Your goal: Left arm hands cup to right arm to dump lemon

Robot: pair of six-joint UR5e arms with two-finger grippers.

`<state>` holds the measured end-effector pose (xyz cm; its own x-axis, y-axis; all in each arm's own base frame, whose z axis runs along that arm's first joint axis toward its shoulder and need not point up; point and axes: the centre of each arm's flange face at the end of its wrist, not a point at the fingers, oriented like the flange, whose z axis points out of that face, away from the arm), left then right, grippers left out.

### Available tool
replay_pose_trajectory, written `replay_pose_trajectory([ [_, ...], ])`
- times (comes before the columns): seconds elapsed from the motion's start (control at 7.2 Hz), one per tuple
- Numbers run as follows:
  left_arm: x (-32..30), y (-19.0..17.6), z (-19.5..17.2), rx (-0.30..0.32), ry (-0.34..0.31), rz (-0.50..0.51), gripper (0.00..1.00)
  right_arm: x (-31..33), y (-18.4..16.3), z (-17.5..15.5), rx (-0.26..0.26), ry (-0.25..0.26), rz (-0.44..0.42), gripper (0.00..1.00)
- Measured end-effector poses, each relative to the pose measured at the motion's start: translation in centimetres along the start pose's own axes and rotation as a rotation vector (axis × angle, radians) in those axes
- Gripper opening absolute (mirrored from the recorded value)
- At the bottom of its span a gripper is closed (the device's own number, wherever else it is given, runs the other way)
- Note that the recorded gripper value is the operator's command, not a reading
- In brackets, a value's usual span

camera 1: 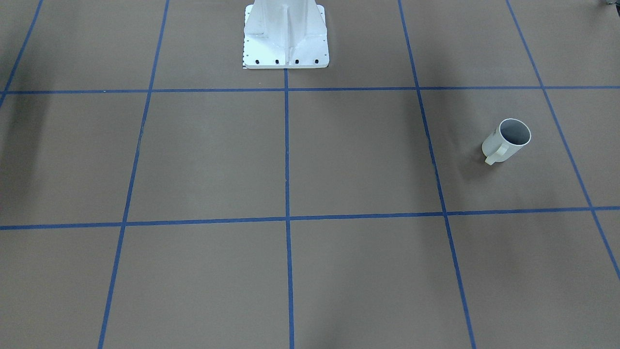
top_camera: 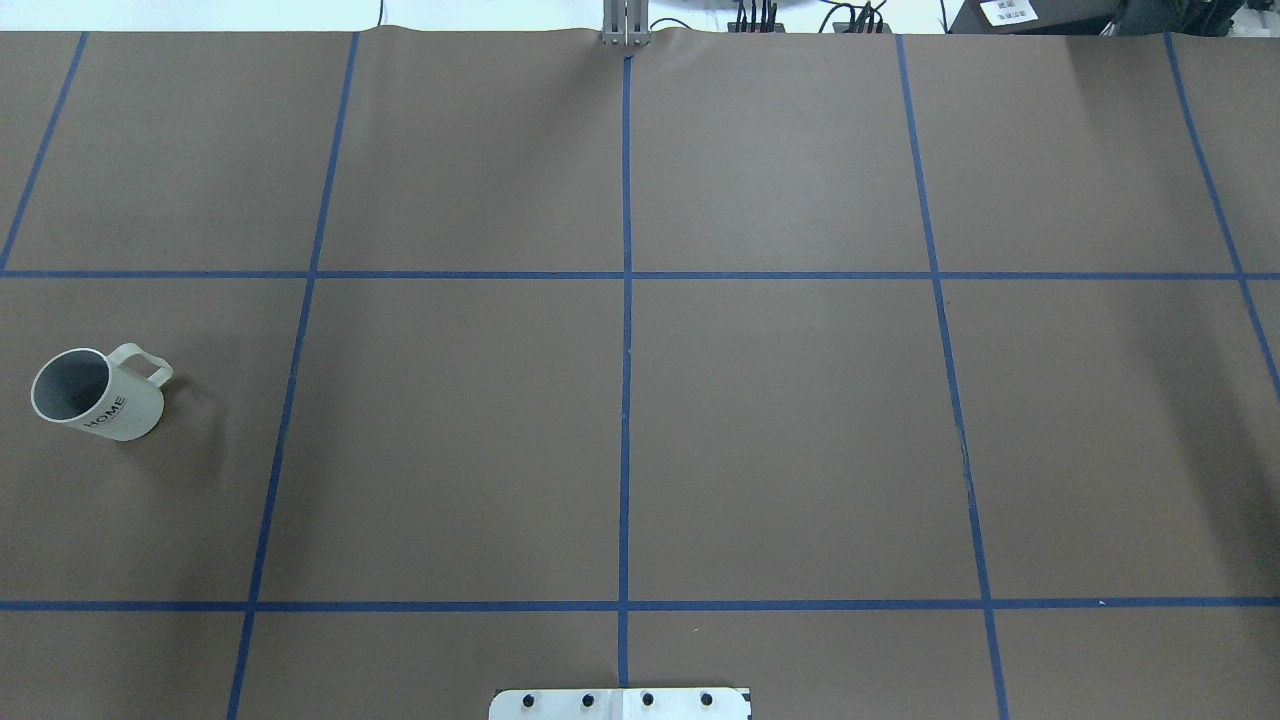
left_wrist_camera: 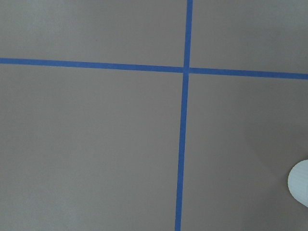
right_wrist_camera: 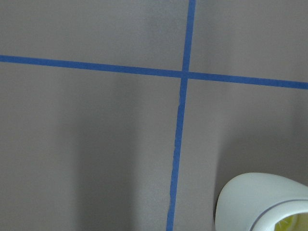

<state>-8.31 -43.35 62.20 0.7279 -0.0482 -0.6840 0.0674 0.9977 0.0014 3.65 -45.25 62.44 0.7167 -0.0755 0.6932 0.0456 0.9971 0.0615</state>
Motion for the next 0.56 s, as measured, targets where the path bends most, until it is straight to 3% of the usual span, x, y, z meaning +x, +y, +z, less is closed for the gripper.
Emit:
replay_pose_trajectory([
  [0.56,-0.26,0.18,0.26,-0.007,-0.006,-0.009,1.00,0.21,0.23,0.15,-0.003,0.009,0.004,1.00],
])
